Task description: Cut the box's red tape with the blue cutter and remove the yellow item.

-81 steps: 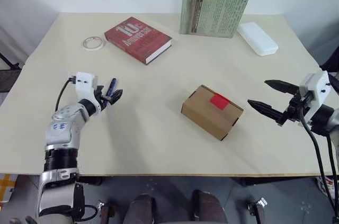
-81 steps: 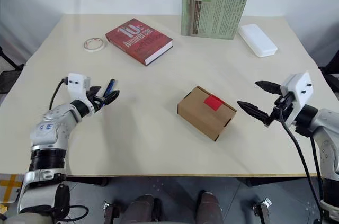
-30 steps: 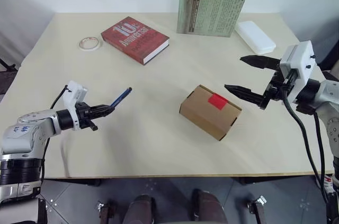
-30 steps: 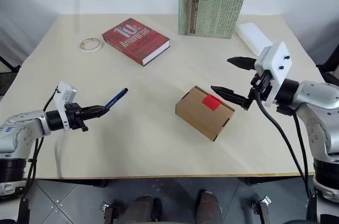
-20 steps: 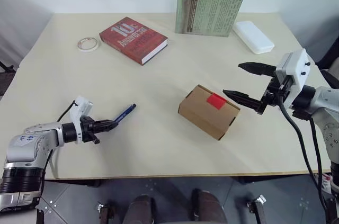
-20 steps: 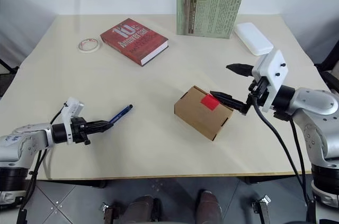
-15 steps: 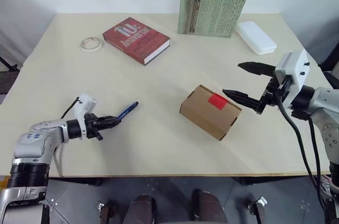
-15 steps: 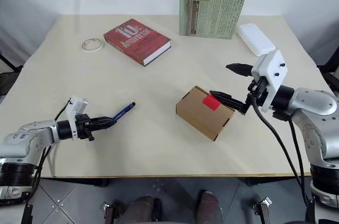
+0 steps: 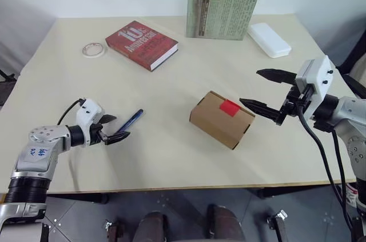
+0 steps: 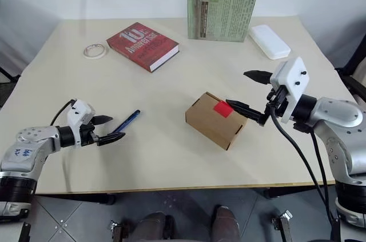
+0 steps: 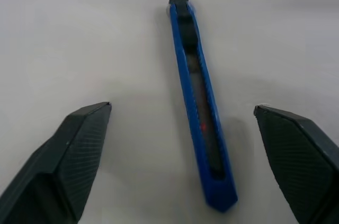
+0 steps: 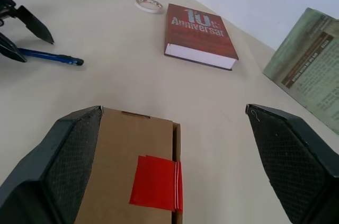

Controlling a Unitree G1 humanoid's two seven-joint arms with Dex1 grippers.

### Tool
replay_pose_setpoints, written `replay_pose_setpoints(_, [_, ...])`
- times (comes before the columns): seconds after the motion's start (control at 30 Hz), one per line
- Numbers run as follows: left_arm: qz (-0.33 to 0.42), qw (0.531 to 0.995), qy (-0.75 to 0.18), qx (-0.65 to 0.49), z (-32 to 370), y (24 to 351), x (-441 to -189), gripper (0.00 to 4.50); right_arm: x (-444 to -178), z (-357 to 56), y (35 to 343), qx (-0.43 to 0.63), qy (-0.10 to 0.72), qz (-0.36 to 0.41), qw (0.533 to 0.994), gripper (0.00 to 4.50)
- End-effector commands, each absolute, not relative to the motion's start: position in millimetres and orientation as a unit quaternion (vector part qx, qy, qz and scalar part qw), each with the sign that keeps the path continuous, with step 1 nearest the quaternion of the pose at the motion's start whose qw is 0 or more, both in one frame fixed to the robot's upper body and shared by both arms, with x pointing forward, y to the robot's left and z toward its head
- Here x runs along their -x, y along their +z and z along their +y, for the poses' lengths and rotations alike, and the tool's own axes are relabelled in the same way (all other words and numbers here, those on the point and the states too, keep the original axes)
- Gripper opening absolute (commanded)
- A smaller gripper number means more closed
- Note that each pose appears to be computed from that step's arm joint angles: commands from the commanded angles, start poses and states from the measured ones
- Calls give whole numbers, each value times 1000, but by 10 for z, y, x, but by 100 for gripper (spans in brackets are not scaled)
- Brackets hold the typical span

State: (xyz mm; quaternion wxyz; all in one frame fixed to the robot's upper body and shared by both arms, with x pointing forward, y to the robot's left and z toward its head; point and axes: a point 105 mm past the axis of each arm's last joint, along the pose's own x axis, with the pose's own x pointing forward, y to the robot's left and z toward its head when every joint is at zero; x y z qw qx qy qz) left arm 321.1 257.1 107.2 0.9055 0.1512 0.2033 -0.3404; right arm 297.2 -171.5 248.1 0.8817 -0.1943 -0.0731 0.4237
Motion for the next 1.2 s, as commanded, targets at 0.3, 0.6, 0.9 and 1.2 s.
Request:
replay_pose_setpoints(0.3, [283,892,-314,-158,2633,628,-2913,372,-2923,-1683,2609,209,422,-101,877,450])
replay_pose_setpoints(0.6, [289,889,-322,-150,2599,576,-2858,99,-2935,-1672,2627,211,423,-103,875,450])
replay_pose_setpoints(0.9, [255,866,-404,-145,2431,791,-2829,2,-2856,-1423,2699,219,464,-113,851,450])
replay_pose_setpoints(1.2, [275,864,-385,-172,2540,752,-2928,68,-2854,-1287,2641,204,481,-116,845,450])
